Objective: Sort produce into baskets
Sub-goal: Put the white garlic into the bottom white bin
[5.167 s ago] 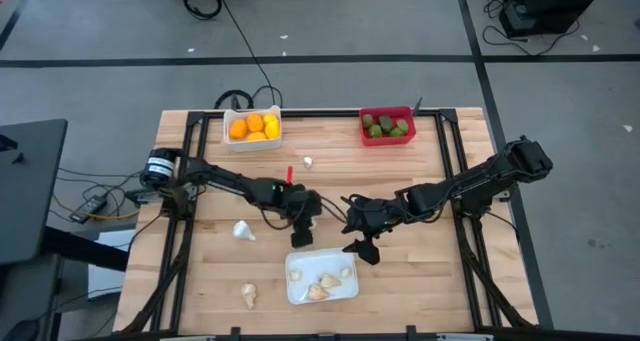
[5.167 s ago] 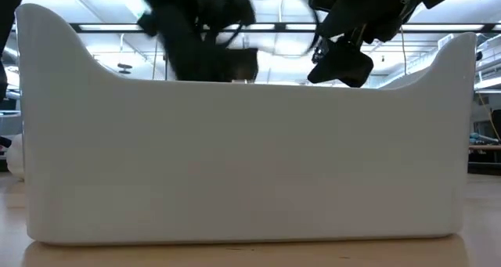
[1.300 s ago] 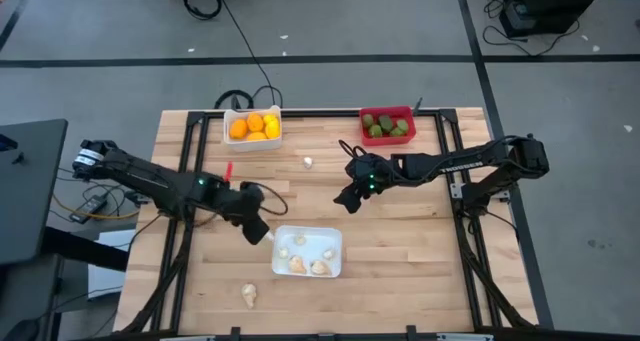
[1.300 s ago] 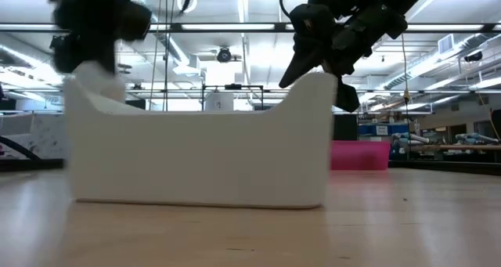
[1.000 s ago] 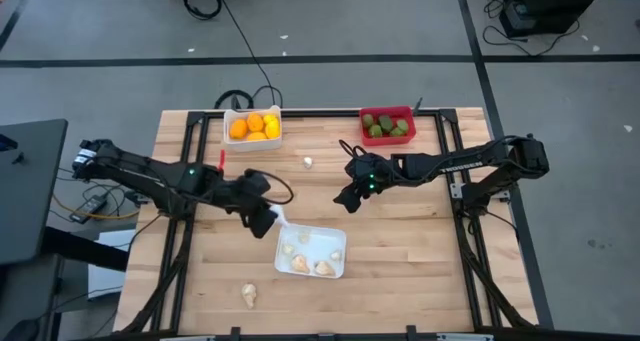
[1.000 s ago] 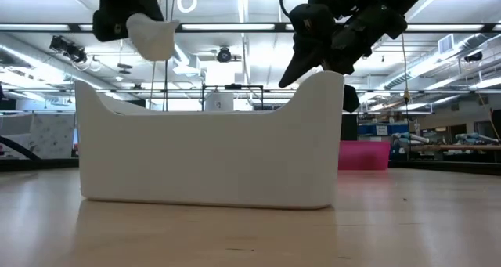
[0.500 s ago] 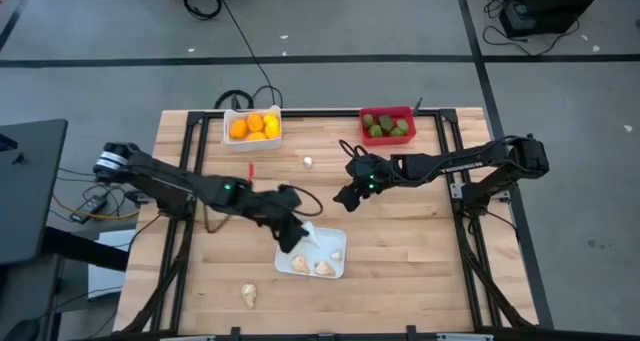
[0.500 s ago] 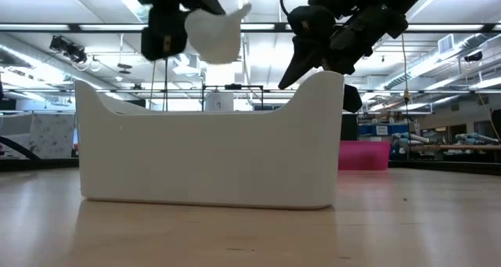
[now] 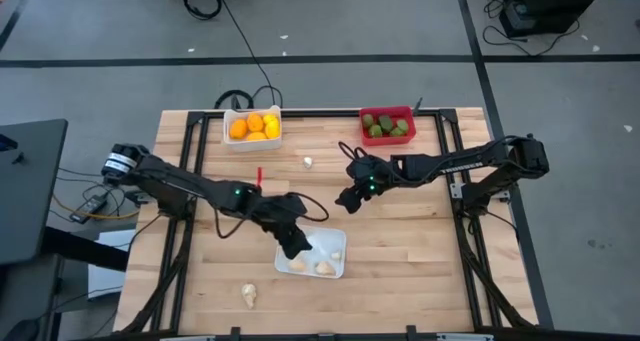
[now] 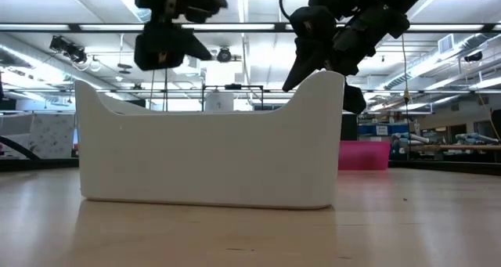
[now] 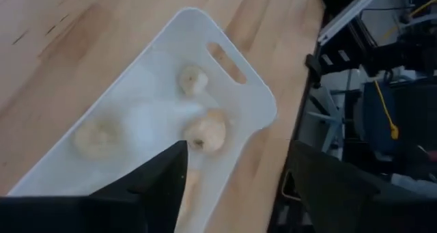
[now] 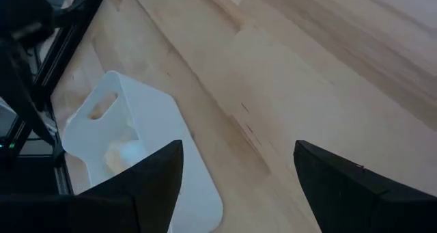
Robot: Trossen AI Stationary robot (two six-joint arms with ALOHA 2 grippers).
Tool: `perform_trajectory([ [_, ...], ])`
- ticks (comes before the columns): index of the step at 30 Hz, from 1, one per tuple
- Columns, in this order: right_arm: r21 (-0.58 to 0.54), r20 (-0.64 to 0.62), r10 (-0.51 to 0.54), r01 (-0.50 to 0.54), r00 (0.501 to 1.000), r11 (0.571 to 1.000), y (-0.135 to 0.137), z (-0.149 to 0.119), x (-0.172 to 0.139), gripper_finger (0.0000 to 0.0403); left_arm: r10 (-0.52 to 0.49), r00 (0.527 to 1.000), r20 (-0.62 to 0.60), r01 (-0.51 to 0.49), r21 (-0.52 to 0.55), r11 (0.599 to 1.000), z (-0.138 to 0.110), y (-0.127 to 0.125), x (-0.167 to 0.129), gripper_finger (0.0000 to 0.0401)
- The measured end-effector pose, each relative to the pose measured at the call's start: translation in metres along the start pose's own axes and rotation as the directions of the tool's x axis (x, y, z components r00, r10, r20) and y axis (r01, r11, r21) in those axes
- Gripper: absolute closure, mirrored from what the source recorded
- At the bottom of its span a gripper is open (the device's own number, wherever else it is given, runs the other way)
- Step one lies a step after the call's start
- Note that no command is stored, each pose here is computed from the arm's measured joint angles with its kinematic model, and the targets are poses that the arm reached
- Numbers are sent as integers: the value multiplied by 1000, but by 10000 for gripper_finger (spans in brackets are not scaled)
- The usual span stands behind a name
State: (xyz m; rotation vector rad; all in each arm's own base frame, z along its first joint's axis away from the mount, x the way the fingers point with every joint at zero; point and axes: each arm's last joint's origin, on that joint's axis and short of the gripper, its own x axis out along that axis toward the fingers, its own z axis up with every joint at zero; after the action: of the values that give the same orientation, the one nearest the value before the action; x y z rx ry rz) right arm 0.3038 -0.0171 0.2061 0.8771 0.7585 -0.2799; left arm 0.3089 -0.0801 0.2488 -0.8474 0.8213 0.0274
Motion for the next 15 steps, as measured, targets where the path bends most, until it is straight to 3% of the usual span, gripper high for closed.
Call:
perform_trajectory([
  [5,-5,-22,-9,9,1000,1000,1,-4,0,115,53,996,-67,-53,11,999,-15,-3,-18,138],
  [11,-38,-61,-38,35,997,999,2,-13,1,115,204,946,-253,-204,25,979,-64,-9,-38,158],
  [15,-66,-47,-72,68,996,995,3,-15,1,115,215,926,-310,-236,-33,971,-97,-20,-40,160],
])
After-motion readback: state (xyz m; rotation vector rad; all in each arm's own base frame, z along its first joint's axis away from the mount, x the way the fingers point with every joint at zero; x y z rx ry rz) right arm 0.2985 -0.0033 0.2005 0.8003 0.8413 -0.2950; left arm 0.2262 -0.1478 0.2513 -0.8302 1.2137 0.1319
